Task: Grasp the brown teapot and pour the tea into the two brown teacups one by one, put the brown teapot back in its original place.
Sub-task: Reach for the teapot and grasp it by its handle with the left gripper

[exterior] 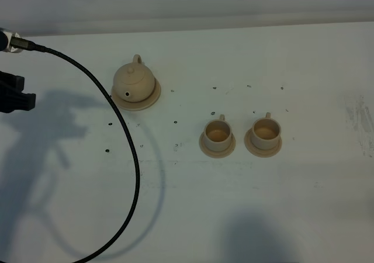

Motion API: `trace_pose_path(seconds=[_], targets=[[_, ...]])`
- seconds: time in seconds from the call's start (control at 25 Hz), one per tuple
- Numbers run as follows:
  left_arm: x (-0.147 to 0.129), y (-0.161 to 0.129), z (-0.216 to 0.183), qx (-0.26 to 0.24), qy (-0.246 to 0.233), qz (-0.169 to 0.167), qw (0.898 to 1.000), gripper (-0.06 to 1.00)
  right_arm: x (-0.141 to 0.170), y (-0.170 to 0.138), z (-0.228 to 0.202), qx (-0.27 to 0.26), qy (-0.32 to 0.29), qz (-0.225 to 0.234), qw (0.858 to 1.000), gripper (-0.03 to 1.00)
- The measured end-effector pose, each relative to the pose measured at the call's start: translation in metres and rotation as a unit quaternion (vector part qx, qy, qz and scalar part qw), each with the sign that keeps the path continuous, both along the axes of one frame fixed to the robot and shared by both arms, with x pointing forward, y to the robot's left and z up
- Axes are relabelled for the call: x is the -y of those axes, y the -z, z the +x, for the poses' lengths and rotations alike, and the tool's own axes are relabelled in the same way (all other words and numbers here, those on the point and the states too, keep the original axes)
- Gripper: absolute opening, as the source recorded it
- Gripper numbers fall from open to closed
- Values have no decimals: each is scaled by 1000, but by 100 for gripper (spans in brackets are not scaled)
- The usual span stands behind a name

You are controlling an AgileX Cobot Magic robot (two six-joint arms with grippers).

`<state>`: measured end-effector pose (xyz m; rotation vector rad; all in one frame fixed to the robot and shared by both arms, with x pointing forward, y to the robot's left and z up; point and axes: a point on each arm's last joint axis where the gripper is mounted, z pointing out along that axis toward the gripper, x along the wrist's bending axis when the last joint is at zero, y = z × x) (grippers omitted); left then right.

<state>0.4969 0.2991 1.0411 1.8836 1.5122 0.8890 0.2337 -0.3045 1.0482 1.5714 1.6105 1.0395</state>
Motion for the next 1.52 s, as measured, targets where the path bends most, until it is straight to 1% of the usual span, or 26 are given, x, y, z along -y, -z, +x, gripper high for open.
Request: trace_pose_path(seconds=[0.24,0.52,0.88,1.16,1.32,1.44,1.52], targets=[[0,0,0,0,-1,-1,1000,5,0,0,0,0,38,0,999,40],[1,0,0,0,-11,-18,1000,5,0,0,0,1,40,0,999,40],[29,0,-2,-2,42,-20,999,5,0,0,0,1,40,0,999,40],[48,10,2,-15,77,-18,997,5,0,0,0,1,40,0,999,40],[52,11,6,-5,65,-43,997,5,0,0,0,1,40,0,999,40],[53,17,10,-8,61,-45,997,5,0,0,0,1,40,0,999,40],[54,24,16,-20,56,-47,997,5,0,0,0,1,40,0,999,40]])
